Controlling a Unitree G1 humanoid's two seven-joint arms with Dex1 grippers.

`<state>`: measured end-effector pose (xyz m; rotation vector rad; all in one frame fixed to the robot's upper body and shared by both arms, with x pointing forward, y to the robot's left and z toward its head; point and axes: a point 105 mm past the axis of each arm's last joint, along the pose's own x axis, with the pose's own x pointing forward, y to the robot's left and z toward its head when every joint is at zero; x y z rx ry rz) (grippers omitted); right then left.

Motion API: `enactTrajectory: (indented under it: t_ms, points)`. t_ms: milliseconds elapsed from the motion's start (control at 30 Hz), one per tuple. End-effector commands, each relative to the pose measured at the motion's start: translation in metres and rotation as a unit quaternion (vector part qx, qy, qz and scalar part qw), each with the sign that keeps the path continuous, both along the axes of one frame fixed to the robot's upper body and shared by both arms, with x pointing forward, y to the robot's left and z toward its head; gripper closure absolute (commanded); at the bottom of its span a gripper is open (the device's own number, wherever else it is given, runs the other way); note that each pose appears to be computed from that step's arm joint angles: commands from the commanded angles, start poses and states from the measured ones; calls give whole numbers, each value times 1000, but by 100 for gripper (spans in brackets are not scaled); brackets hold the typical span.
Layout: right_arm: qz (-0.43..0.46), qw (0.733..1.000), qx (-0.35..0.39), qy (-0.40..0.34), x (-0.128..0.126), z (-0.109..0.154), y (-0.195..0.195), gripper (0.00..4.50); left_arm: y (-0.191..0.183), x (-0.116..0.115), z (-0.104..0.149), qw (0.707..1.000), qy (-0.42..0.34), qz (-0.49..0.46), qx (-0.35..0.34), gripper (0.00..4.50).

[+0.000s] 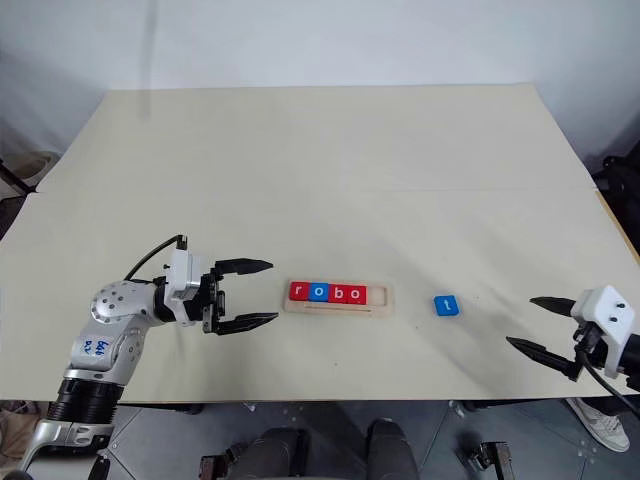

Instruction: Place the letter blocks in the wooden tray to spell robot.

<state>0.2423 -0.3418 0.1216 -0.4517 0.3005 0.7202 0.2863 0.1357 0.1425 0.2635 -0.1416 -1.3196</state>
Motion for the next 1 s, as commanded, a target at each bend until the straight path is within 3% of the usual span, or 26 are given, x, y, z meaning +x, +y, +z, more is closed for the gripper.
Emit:
enactTrajectory:
  t_ms: [33, 333, 867, 1000]
  points:
    - [39, 999, -7, -13, 9, 13, 10, 0, 1, -3, 10, 1000, -23, -1, -1, 0]
    - [164, 985, -27, 56, 33, 16, 61, 0, -2, -1, 11, 1000, -28, -1, -2, 0]
    - [248, 954, -124, 111, 67, 4, 86, 0, -3, -11, 8, 1000, -27, 4, -4, 0]
    - [254, 952, -130, 112, 69, 0, 90, 98, -3, -12, 7, 1000, -27, 9, -5, 0]
